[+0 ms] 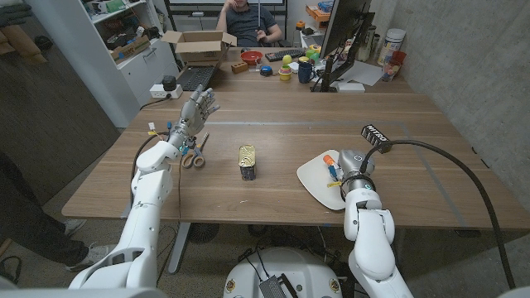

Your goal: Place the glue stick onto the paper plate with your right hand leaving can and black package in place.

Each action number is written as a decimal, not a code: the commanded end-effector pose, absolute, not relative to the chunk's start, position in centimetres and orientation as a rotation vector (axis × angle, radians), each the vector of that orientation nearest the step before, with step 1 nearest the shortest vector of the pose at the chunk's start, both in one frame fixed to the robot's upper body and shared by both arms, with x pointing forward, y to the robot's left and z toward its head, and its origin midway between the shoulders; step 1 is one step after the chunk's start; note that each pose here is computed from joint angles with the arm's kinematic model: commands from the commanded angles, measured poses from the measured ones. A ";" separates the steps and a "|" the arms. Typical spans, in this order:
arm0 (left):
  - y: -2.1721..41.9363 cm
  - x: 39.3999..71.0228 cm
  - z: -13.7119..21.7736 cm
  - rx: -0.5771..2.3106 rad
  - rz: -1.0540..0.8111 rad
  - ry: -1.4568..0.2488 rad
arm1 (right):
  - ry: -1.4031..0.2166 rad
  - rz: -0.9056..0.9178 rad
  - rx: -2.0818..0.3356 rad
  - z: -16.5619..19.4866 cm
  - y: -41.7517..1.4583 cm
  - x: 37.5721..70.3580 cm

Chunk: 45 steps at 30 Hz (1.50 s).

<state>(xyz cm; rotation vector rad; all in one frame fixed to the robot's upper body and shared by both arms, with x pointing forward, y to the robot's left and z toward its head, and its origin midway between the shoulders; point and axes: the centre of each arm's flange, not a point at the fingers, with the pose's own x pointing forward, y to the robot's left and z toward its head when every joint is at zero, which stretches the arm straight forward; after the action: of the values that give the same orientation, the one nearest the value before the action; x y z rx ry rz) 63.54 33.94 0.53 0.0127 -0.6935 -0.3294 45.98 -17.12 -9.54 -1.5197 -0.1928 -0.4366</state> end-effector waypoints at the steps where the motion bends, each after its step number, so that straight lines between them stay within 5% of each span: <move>1: 34.4 63.2 0.2 0.011 -0.331 -0.692 | -0.187 -0.405 -1.534 -10.7 -15.7 45.8; 45: 33.9 63.5 0.4 0.028 -0.340 -0.694 | -0.150 -0.339 -1.474 -11.9 -15.8 47.8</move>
<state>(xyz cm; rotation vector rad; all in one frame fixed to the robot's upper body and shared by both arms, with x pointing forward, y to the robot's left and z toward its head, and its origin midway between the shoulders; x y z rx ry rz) 63.77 34.02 0.49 0.0265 -0.6921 -0.3396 47.97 -15.52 -11.56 -1.5049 -0.1560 -0.3518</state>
